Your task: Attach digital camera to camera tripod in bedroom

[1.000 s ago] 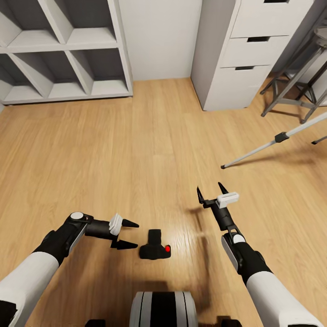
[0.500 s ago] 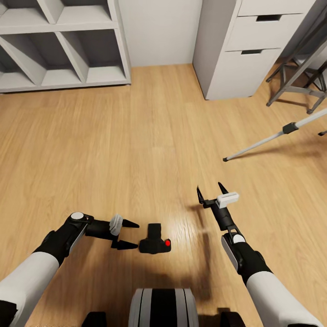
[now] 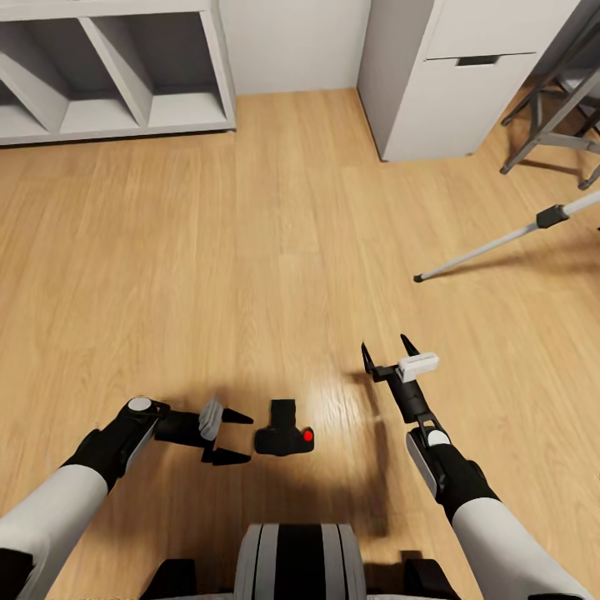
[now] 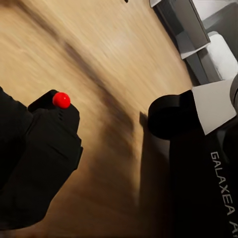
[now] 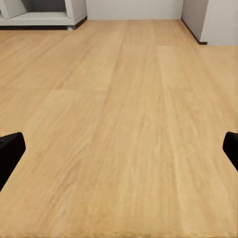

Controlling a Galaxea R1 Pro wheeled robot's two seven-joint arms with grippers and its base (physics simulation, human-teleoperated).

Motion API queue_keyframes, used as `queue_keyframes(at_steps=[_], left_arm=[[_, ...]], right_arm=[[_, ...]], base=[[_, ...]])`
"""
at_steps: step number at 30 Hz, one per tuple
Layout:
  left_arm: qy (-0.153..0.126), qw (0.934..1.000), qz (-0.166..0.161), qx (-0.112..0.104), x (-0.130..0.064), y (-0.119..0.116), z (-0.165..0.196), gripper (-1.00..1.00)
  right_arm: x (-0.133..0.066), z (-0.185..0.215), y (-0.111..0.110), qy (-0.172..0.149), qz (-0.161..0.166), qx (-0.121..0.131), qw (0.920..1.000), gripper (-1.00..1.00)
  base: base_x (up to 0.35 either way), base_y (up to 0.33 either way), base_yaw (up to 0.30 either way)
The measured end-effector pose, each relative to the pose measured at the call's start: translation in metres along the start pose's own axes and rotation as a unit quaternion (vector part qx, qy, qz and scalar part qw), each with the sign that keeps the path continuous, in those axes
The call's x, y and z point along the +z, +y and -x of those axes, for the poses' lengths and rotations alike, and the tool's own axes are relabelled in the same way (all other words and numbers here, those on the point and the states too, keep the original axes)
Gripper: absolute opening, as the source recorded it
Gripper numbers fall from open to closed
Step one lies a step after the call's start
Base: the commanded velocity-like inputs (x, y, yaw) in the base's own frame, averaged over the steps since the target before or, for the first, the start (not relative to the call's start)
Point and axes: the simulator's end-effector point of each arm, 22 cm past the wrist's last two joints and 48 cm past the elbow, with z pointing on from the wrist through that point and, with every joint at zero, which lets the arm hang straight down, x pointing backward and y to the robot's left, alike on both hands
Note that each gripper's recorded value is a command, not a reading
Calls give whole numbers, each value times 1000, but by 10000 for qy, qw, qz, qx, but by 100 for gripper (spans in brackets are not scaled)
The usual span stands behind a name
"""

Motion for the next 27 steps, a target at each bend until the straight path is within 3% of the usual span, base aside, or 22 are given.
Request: queue_keyframes(at_steps=[9,14,20,24,27], left_arm=[[27,9996,-27,-286,5,6,-32,100],[33,9996,-57,-292,8,9,-42,100],[-1,9999,-103,87,12,11,-53,100],[-42,9988,-139,459,14,13,-58,100],[-51,9986,-153,512,16,15,-62,100]], right_arm=[[-5,-25,1,178,-4,42,9998,100],[-9,-39,2,272,-15,67,9996,100],[-9,-45,1,240,-35,65,9997,100],[1,-16,-3,-298,-67,-45,9995,100],[2,-11,-3,-449,-74,-76,9989,100]], base=[[0,0,0],[0,0,0],[0,0,0],[0,0,0],[0,0,0]])
